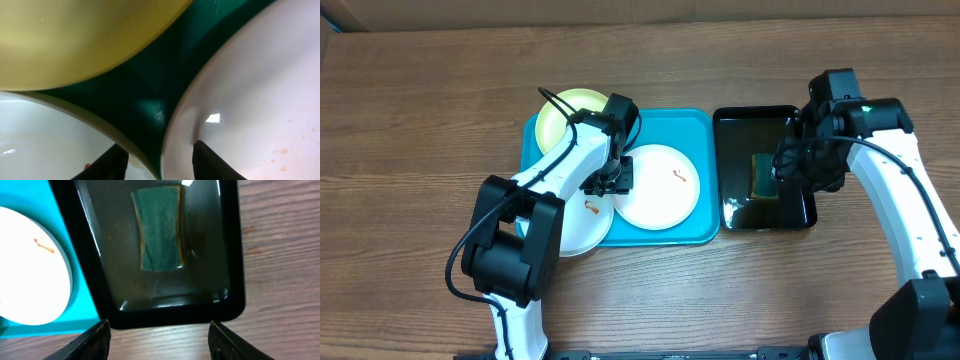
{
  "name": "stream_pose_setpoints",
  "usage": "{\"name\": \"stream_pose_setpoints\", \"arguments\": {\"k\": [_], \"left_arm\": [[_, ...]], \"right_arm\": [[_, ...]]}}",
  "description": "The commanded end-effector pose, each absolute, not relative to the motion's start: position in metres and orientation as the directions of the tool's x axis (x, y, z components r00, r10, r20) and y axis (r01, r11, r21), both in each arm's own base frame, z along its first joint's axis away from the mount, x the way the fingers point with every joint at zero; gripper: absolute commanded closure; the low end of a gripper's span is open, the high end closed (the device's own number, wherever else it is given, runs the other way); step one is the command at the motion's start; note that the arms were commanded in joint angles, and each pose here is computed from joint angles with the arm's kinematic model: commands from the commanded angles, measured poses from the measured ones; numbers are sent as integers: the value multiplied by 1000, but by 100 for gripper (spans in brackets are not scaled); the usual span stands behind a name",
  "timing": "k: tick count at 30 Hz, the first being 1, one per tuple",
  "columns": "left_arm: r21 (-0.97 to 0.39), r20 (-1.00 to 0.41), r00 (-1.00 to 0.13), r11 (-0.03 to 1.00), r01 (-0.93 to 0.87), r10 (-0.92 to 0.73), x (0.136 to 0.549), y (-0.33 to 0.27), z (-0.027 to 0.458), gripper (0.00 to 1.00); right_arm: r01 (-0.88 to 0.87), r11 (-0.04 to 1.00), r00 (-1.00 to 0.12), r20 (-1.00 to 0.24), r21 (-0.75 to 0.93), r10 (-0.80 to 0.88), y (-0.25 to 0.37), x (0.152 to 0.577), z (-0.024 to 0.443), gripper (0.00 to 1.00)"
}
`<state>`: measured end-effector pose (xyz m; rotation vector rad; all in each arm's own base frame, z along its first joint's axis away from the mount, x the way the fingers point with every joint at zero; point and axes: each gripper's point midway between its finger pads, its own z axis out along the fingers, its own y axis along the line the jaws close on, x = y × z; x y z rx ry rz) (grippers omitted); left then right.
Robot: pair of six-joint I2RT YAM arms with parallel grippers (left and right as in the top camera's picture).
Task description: Clean dirty plates on tray and stack at the side
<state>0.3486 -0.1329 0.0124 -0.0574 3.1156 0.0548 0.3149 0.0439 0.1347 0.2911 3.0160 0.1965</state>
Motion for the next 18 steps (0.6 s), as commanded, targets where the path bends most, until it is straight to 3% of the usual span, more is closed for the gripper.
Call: {"name": "stream_pose_setpoints", "arguments": {"k": [1, 11, 18], "left_arm": [[37, -34, -998, 998, -48, -47, 353, -132, 8, 59], [56, 10, -999, 998, -42, -43, 353, -132, 45, 48], [-17, -39, -999, 1000, -3, -4, 371, -149, 78, 53]], "right_arm": [[192, 974, -974, -98, 120, 204, 40, 317, 129, 36], [192, 974, -974, -99, 120, 204, 40, 318, 126, 31], [191, 974, -973, -106, 119, 204, 40, 319, 122, 29]]}}
